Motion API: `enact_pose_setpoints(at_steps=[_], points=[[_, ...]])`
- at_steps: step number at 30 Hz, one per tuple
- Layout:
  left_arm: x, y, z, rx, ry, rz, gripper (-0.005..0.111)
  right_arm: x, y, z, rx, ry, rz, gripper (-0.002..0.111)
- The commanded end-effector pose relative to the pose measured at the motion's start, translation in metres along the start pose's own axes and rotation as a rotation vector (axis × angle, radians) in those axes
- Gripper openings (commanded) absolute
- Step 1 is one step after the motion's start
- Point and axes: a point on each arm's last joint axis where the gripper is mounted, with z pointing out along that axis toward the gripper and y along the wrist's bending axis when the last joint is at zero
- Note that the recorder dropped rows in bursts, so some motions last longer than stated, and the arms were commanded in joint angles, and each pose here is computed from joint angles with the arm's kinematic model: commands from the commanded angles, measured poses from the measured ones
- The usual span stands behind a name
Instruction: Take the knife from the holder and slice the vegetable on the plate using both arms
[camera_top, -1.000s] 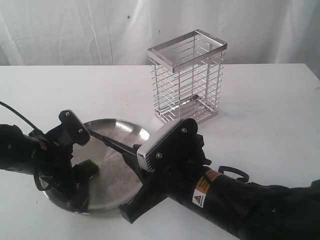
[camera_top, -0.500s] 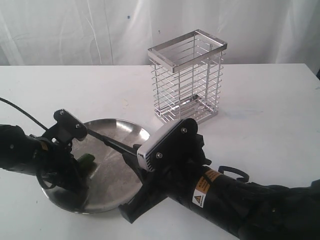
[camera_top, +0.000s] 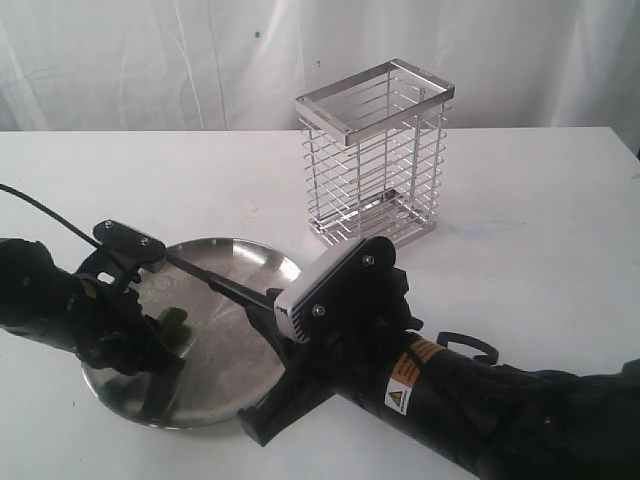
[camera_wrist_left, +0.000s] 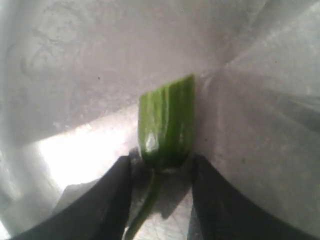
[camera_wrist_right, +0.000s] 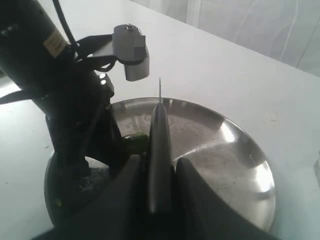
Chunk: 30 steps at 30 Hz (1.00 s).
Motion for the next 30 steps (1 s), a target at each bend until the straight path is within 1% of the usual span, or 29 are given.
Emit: enact_pose_setpoints(at_steps=[1, 2, 6, 9, 11, 16, 20, 26, 30], points=[[0.001, -0.004, -0.01, 0.027, 0.034, -0.022, 0.062, -0.002, 0.001, -0.001, -0.001, -0.021, -0.005, 0.0], [-0.001, -0.004, -0.013, 0.029, 0.026, -0.021, 0.064, -0.002, 0.001, -0.001, -0.001, -0.017, -0.015, 0.0], [-0.01, -0.006, -0.034, 0.044, -0.001, -0.015, 0.064, 0.001, 0.001, 0.001, -0.007, 0.036, -0.06, 0.0], [-0.011, -0.007, -0.047, 0.058, 0.0, -0.011, 0.064, 0.002, 0.003, 0.005, -0.027, 0.117, -0.157, 0.0], [-0.011, -0.008, -0.055, 0.065, 0.0, -0.008, 0.064, 0.0, 0.003, 0.007, -0.03, 0.124, -0.205, 0.0], [-0.011, -0.01, -0.073, 0.072, -0.023, 0.005, 0.064, -0.008, 0.003, 0.013, -0.032, 0.122, -0.233, 0.0], [-0.013, -0.009, -0.09, 0.06, -0.077, 0.019, 0.064, -0.01, 0.003, 0.015, -0.039, 0.136, -0.272, 0.0], [-0.013, 0.007, -0.109, 0.013, -0.139, -0.025, 0.064, -0.005, 0.003, 0.014, -0.047, 0.185, -0.274, 0.0], [-0.009, 0.015, -0.111, -0.001, -0.122, -0.058, 0.064, -0.005, 0.003, 0.014, -0.04, 0.178, -0.269, 0.0]])
